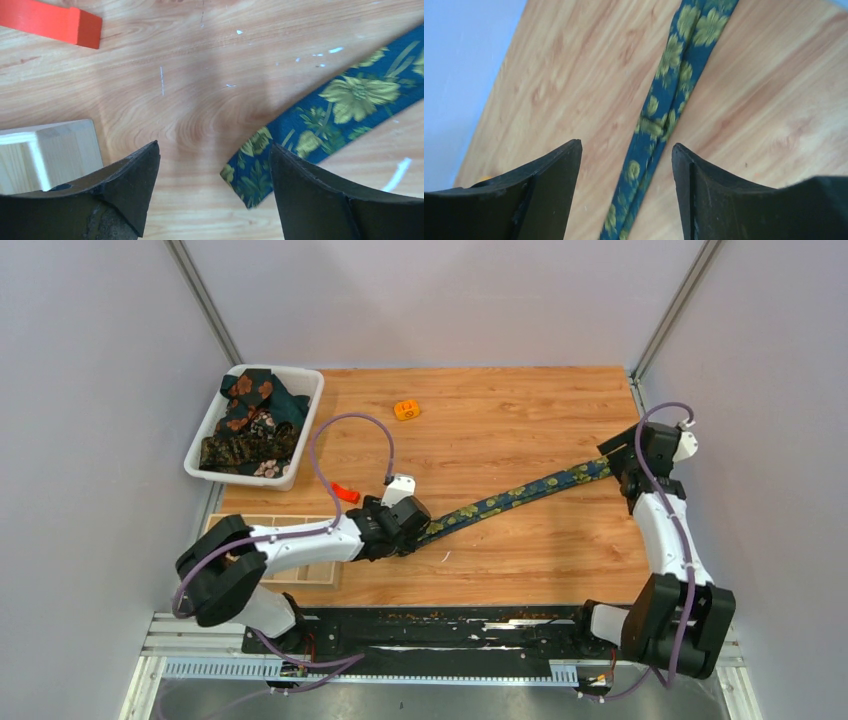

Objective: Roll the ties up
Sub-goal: Flatten out the tie at the center of the board, then roll the tie at the center of the board.

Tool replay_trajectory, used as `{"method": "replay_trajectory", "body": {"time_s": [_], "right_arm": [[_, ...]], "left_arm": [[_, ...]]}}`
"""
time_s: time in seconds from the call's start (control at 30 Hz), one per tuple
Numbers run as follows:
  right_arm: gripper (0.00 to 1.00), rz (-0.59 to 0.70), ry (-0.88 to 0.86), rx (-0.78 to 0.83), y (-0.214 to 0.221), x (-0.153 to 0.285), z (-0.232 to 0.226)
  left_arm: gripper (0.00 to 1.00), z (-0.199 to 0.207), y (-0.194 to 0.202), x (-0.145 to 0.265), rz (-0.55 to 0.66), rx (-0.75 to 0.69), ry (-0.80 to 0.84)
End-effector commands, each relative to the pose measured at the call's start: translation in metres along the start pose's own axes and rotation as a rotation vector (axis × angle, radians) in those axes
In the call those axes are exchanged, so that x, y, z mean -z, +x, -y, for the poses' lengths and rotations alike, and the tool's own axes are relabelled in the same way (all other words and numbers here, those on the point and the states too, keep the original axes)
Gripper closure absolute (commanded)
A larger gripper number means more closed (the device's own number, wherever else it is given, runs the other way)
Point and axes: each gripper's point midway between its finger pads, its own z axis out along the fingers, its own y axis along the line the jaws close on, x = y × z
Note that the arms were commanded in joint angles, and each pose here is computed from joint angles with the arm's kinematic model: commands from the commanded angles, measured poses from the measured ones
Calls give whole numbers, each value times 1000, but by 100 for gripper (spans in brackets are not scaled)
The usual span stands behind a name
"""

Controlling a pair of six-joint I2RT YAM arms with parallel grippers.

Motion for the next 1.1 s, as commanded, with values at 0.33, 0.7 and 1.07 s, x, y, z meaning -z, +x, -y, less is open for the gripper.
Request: {"method": "replay_trajectory", "body": {"time_s": [0.33, 0.7, 1.07], "right_arm": [[51, -270, -419, 500, 155, 107, -70], [67, -741, -660, 841, 314, 138, -118], [75, -858, -504, 916, 371, 96, -78]], "left_arm": [[14, -21, -8, 69, 16, 338, 107], [17, 4, 3, 71, -35, 599, 254], [19, 14, 8, 66, -74, 623, 284]]}}
